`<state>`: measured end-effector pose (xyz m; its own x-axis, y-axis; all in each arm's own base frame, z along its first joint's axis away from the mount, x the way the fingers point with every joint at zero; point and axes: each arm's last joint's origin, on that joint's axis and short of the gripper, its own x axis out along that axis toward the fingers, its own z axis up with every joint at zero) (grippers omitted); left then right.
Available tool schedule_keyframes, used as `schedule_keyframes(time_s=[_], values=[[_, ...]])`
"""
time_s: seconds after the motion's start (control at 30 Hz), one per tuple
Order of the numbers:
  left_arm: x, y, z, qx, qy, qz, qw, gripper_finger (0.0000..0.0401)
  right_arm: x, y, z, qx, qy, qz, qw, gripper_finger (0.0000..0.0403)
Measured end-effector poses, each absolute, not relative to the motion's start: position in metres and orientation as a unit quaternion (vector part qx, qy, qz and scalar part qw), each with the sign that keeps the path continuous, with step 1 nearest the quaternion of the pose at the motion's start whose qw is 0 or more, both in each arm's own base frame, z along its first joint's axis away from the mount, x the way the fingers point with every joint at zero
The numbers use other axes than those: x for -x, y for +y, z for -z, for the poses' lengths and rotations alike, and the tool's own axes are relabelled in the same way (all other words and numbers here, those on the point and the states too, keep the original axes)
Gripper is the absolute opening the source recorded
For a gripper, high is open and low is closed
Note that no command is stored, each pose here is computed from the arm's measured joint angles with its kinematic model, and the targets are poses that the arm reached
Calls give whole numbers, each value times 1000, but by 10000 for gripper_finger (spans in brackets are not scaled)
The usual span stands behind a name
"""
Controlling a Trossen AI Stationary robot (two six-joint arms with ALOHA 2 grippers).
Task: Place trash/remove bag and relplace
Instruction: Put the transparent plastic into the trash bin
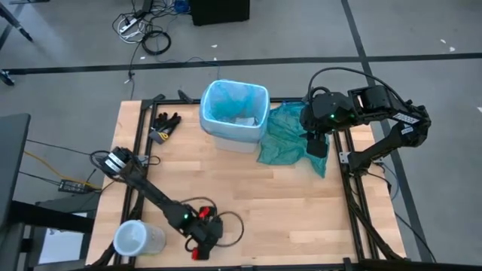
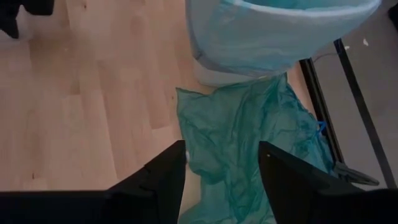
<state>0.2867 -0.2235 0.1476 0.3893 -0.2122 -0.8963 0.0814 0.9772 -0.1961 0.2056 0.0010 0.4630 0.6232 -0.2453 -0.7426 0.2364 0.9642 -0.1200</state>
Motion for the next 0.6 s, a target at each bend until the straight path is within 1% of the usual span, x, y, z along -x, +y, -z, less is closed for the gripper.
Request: schedule_keyframes(time_s=[0.13, 0.3, 0.47, 0.6], values=[[-291, -200, -175, 60, 523, 45, 849, 3, -206, 1, -463, 6, 413, 133, 901, 180], [-292, -170, -209, 60, 485, 11, 872, 2, -205, 1, -463, 6, 414, 133, 900, 172], [-293, -146, -262, 55, 431, -28, 900, 1, -202, 1, -460, 10, 434, 133, 891, 168], [-298, -128, -322, 26, 367, -63, 928, 1, -198, 0, -457, 9, 457, 142, 878, 169]])
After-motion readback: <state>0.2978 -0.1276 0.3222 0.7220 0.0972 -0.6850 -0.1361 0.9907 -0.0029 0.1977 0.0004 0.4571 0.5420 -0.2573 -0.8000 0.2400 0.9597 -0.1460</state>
